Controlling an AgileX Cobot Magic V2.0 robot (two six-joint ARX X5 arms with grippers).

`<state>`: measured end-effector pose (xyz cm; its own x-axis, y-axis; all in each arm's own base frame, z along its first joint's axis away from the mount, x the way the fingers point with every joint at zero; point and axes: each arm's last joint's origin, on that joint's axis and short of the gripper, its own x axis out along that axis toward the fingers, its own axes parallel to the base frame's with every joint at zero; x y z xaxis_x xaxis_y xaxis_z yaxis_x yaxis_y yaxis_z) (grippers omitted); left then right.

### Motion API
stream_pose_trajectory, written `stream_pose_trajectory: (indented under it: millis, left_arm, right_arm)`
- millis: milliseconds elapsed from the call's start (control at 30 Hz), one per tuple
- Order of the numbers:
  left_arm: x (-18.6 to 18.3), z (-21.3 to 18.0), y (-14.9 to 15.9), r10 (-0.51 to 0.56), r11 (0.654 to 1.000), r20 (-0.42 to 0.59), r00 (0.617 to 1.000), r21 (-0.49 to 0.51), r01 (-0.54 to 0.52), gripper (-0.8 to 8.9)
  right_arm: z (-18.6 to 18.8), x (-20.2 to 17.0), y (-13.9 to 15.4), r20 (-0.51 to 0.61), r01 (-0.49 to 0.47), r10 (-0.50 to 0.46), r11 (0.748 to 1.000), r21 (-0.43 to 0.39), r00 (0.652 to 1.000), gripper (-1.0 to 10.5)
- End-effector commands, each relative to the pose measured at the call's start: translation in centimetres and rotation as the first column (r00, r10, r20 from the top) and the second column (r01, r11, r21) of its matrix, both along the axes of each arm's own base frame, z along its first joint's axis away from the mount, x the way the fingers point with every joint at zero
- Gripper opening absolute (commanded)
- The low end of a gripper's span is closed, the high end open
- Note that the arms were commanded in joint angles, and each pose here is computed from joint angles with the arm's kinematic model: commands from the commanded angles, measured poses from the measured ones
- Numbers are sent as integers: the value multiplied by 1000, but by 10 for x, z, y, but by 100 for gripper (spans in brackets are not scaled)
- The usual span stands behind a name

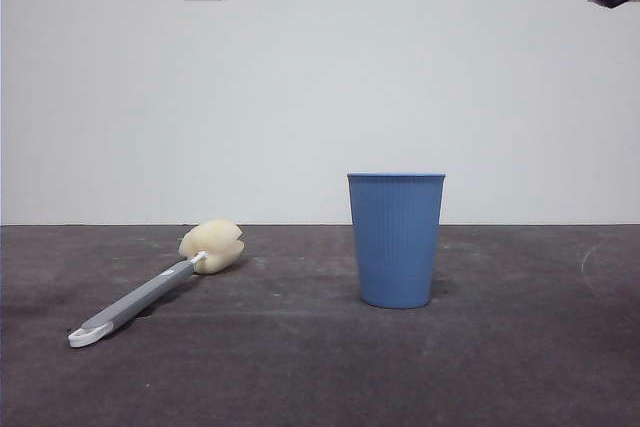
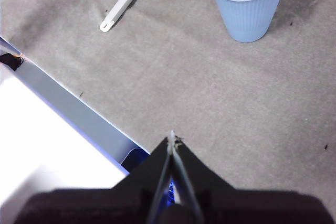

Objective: Pick up the cup brush,pick up the cup,insert the brush into the cup,clean the cup,put the cup brush back,put the cup back to the fixed position on the table

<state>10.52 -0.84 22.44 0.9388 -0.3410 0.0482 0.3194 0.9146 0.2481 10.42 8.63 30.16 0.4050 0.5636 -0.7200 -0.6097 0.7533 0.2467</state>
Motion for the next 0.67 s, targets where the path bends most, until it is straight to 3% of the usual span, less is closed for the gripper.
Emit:
stream_pose_trajectory:
  millis: [33,200,433,667]
  left_arm:
    - [-1,-26,1,21,998,-39,999,-56,-24,-3]
    - [-4,-60,2,75,989,-103,992,-123,-87,-3]
    - [-10,-77,4,131,979,-276,952,-114,-167,-3]
    - [-9,-76,4,142,976,-267,953,-126,-180,-3]
  right_arm:
    - [1,0,0,8,-2,2,1000,0,1000,4]
    - [1,0,0,8,-2,2,1000,0,1000,4]
    - [1,0,0,8,-2,2,1000,0,1000,4]
    - [1,-1,-1,9,-2,2,1000,1,1000,4]
